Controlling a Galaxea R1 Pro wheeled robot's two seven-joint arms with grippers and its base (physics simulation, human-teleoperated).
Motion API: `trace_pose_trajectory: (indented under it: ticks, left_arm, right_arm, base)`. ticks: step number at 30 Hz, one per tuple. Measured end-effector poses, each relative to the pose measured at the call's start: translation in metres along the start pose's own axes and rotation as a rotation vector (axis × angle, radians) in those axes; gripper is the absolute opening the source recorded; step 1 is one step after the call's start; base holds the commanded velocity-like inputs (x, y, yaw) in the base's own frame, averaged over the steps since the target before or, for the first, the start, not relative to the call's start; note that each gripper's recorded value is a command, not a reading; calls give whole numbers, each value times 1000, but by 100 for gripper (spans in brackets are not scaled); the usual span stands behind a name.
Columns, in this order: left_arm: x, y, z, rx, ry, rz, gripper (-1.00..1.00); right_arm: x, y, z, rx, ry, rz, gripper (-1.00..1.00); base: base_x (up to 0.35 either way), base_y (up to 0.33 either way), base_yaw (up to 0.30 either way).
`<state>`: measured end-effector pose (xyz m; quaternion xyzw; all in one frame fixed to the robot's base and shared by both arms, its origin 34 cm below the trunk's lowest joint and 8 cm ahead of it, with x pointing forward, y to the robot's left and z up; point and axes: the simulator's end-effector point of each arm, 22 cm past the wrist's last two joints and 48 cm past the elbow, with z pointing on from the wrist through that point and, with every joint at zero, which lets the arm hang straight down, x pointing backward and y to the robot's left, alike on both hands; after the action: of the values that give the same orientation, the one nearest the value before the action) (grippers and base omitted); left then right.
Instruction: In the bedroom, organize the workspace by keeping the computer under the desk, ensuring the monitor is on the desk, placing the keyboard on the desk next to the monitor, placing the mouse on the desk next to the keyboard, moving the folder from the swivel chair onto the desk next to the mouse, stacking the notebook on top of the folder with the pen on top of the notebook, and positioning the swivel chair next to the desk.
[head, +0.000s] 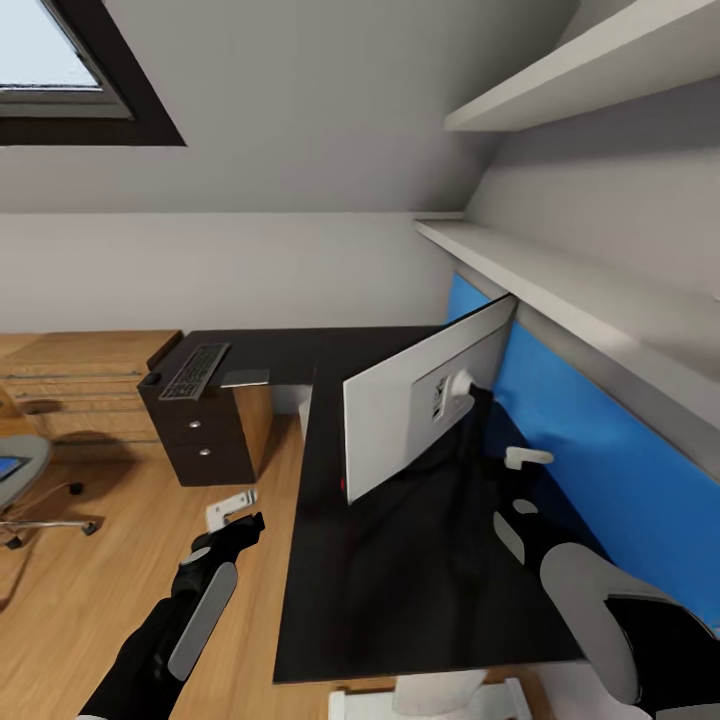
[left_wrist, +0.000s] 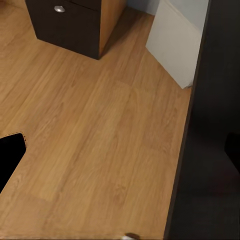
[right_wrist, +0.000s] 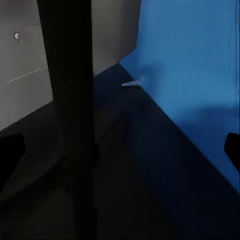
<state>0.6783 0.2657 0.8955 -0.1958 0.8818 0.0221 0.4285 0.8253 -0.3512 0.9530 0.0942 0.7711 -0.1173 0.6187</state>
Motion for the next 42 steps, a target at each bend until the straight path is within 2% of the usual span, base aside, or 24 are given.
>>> trace_pose_trajectory:
  ticks: [8, 9, 13, 19, 20, 24, 27, 30, 37, 38, 39, 42]
  left_arm:
    - [6, 4, 3, -9, 14, 2, 100]
    - [9, 7, 4, -14, 21, 4, 100]
    - [12, 10, 5, -21, 25, 7, 100]
    - [11, 13, 6, -29, 24, 6, 100]
    - [11, 14, 6, -31, 24, 6, 100]
    - [12, 14, 6, -33, 24, 6, 100]
    - [11, 15, 6, -34, 24, 7, 100]
    - [11, 15, 6, -34, 22, 7, 100]
    - [10, 15, 6, -33, 20, 7, 100]
    - [10, 14, 6, -33, 20, 7, 100]
    - [10, 14, 6, -33, 20, 7, 100]
    - [10, 14, 6, -33, 20, 7, 100]
  right_arm:
    - [3, 8, -1, -10, 18, 2, 100]
    - [8, 21, -3, -25, 45, 4, 100]
    - [11, 44, -5, -50, 118, 5, 100]
    - [7, 58, -5, -67, 276, -22, 100]
    - [7, 61, -8, -72, 325, -32, 100]
    - [6, 73, -18, -90, 387, -40, 100]
    - [-4, 81, -25, -97, 382, -31, 100]
    - [-22, 84, -36, -88, 337, -11, 100]
    - [-70, 83, -78, -36, 213, 47, 100]
    - [-62, 87, -92, -44, 207, 50, 100]
    - [-51, 88, -97, -46, 208, 51, 100]
    - [-39, 92, -101, -49, 193, 50, 100]
  base:
    - [-334, 44, 0]
    - [-334, 91, 0]
    - [-333, 97, 0]
    - [-191, 50, 0]
    - [-68, 17, 0]
    - [-40, 10, 0]
    - [-17, 4, 0]
    - [-7, 2, 0]
    - [-1, 0, 0]
    - [0, 31, 0]
    - [0, 65, 0]
    - [-47, 159, 0]
